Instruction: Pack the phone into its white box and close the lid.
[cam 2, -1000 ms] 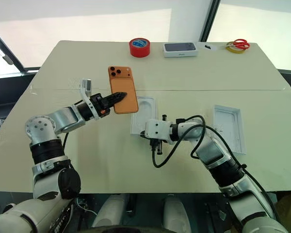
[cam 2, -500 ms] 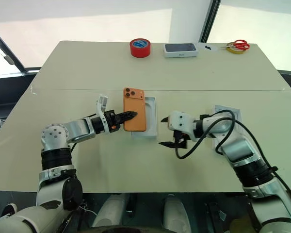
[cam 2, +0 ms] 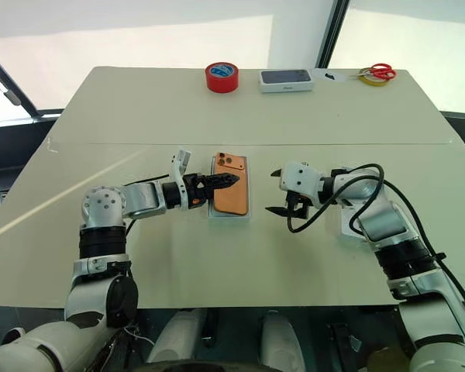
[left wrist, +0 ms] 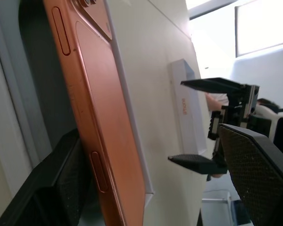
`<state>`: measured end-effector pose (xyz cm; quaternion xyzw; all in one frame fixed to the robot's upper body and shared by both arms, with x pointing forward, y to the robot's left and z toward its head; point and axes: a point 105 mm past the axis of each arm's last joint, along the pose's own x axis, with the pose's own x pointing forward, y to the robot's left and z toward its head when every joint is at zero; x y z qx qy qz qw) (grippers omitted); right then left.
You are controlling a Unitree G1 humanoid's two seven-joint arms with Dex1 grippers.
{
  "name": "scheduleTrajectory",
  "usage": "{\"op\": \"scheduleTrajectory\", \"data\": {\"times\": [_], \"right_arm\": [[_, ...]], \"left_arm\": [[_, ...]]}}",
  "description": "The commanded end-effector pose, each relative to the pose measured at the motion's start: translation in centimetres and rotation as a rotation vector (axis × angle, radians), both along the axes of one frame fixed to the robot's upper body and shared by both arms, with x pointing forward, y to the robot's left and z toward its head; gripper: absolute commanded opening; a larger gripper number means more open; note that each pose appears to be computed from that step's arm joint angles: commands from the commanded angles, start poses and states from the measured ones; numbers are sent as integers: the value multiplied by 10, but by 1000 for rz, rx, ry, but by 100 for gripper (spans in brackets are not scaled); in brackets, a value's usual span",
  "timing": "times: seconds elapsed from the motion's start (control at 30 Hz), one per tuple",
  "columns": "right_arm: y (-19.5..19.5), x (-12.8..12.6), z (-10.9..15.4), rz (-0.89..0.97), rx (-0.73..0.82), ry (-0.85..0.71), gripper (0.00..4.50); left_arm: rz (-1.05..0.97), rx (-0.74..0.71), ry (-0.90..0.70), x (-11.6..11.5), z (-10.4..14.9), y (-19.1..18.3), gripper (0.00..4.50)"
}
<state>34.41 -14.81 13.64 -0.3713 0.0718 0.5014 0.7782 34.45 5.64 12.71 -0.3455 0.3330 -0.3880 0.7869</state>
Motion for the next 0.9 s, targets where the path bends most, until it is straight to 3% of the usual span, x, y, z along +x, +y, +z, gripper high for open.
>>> {"op": "scheduleTrajectory", "data": {"times": [0.03,0.23,0.3,0.37,0.43,0.57,0.6,0.7,0.9], "right_arm": [[6,4,14,17,29,-57,450],[15,4,15,26,72,-52,450],[18,1,13,34,119,21,450],[18,3,12,27,112,12,364],[16,5,9,15,93,18,264],[9,19,7,-41,35,-42,59],[8,20,6,-39,19,-54,6],[14,21,-2,-29,8,-53,6],[19,16,-18,-21,-52,-39,6]], "left_arm": [[1,96,-17,-3,0,12,402],[97,187,-133,6,15,43,402],[143,188,-189,11,23,53,402],[199,155,-213,18,29,62,316],[238,209,-219,23,22,71,220],[198,491,-374,25,-1,83,12],[173,517,-393,24,-6,81,0],[129,433,-374,21,-10,62,0],[-40,486,-367,16,-34,33,0]]}}
